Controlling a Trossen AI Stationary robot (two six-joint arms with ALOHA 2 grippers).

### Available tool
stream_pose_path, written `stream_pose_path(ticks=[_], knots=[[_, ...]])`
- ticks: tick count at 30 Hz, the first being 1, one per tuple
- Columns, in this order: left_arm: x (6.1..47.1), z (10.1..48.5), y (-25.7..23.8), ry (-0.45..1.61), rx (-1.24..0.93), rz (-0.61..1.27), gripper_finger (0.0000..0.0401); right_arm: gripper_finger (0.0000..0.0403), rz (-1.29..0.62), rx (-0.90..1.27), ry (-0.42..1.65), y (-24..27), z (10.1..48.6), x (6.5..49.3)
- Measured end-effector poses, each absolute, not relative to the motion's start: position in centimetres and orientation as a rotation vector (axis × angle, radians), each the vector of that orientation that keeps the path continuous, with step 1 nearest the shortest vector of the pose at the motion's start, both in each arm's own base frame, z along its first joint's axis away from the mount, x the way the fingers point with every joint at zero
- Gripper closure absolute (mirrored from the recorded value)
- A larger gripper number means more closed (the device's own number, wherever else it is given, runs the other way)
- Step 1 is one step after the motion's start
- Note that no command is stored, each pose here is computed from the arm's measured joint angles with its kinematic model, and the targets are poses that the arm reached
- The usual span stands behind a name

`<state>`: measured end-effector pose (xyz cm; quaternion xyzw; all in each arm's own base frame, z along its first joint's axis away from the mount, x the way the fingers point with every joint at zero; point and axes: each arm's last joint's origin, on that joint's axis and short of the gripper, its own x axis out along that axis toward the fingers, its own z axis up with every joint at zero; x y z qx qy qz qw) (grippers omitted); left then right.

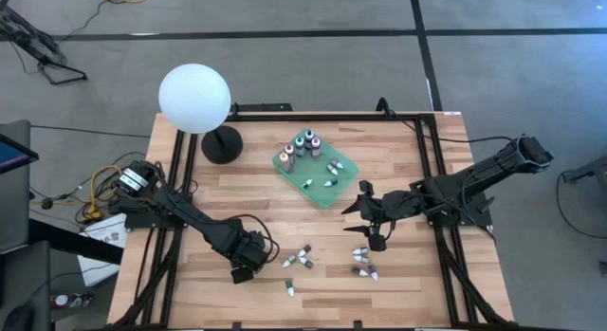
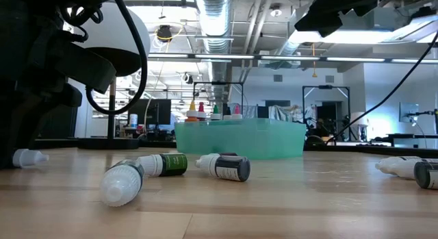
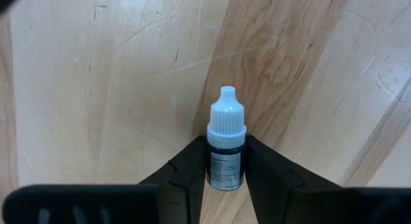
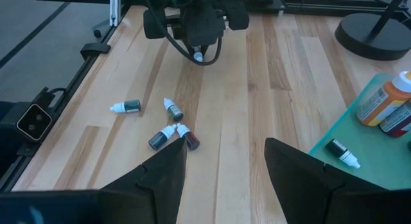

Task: Pick & Place food coloring
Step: Put the small brown food coloring bottle into the green bin

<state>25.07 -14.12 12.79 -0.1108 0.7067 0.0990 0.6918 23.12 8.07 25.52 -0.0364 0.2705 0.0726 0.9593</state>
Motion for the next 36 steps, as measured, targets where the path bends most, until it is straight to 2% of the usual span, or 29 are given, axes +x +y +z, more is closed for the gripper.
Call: stream_pose_path(ticks=[15, 28, 36], knots=[[26.3, 14.2, -14.7, 1.553, -0.194, 0.182, 0.0313, 0.0198, 0.148, -0.074, 0.549, 8.1, 25.5, 23.1], [28.5, 16.3, -14.5, 1.415, -0.098, 0.175, 0.0326, 0.0198, 0.148, -0.075, 0.553, 8.1, 25.5, 23.1], [31.6, 19.7, -13.2, 1.238, 0.059, 0.184, 0.0324, 0.0198, 0.148, -0.075, 0.553, 8.1, 25.5, 23.1]])
